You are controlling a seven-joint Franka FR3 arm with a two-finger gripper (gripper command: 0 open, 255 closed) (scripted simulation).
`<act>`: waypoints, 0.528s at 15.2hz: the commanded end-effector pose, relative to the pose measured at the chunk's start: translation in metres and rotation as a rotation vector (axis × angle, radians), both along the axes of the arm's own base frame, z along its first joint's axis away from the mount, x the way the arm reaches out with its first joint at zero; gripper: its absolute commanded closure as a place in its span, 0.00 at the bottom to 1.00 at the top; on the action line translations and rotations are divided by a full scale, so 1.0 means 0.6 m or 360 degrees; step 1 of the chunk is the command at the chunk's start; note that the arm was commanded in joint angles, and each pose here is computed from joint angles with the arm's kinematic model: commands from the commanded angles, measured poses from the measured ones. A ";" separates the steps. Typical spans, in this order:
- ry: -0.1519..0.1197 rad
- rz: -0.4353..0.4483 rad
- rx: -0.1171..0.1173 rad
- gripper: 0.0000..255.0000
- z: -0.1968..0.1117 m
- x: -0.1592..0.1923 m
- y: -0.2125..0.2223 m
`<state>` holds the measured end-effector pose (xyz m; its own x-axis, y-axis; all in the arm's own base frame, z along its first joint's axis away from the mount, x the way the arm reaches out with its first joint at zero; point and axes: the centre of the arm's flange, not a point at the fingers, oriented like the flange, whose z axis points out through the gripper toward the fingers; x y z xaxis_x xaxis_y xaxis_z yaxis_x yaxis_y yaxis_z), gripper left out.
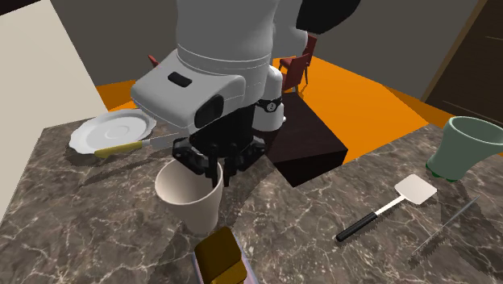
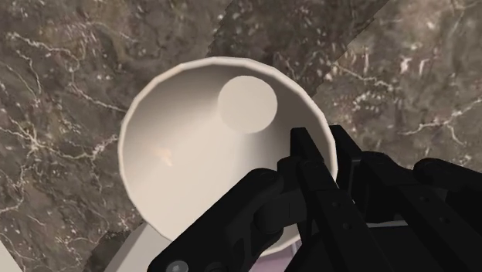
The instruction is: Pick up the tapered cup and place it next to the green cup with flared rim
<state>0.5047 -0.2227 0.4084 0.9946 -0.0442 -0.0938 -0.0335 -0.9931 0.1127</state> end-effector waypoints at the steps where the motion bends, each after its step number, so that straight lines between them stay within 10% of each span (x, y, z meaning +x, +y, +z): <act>1: 0.0000 0.0000 0.0000 1.00 0.021 -0.001 -0.001; 8: 0.0000 0.0000 0.0000 1.00 0.083 -0.001 -0.001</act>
